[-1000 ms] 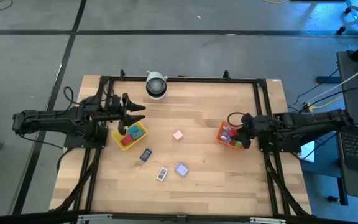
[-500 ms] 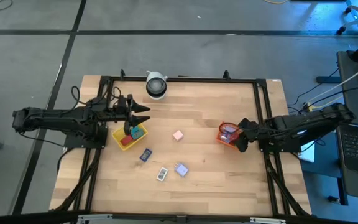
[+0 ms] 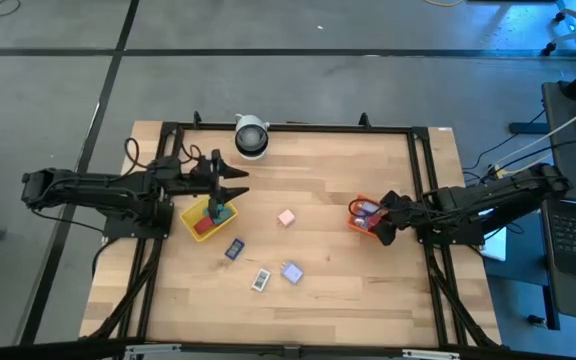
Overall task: Pick & Place Office items
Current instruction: Put the red charger adapter into the orange basket, then put the pink charger adapter into the orange basket
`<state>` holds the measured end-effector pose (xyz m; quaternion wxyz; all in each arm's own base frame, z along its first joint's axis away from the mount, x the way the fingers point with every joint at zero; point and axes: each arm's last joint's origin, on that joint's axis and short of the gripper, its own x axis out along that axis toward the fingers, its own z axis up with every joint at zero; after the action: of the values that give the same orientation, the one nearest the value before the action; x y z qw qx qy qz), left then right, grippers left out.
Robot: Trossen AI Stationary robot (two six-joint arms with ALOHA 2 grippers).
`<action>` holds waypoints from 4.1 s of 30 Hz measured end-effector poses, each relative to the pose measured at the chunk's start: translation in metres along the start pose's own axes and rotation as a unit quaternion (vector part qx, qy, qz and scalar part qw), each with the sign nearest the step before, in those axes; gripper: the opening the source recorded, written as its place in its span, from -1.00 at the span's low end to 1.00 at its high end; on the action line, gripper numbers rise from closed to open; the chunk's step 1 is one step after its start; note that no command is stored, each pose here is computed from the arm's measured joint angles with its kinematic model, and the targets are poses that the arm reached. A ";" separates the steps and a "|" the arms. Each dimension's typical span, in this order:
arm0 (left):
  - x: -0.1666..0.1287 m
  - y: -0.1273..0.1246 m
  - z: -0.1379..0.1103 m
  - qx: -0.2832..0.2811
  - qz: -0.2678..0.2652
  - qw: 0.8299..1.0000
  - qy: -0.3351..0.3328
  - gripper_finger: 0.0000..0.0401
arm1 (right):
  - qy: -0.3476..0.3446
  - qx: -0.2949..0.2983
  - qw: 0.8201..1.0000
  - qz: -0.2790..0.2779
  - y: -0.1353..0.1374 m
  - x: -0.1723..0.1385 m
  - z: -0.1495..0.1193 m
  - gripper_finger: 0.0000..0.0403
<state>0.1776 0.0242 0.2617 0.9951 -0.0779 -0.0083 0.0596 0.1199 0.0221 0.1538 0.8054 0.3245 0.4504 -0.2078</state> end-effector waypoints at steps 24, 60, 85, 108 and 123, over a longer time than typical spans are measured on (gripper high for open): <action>0.006 -0.002 0.004 -0.076 -0.024 0.996 -0.029 0.04 | -0.019 -0.039 0.999 0.031 0.019 -0.025 0.017 0.25; 0.118 -0.011 -0.052 -0.152 0.102 0.943 0.280 0.23 | -0.323 -0.134 0.936 -0.028 0.042 -0.046 0.053 0.15; 0.201 -0.032 -0.104 -0.045 0.185 0.828 0.528 0.24 | -0.305 -0.223 0.926 0.003 0.054 -0.048 0.037 0.15; 0.206 -0.024 -0.132 -0.046 0.176 0.815 0.551 0.24 | -0.303 -0.229 0.925 0.018 0.057 -0.049 0.033 0.15; 0.207 -0.026 -0.130 -0.013 0.134 0.819 0.558 0.03 | -0.302 -0.234 0.924 0.018 0.057 -0.049 0.033 0.15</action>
<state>0.3891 0.0032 0.1388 0.8102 -0.1109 0.5586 0.1388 0.1502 0.0410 0.2279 0.9599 0.0572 0.2154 -0.1701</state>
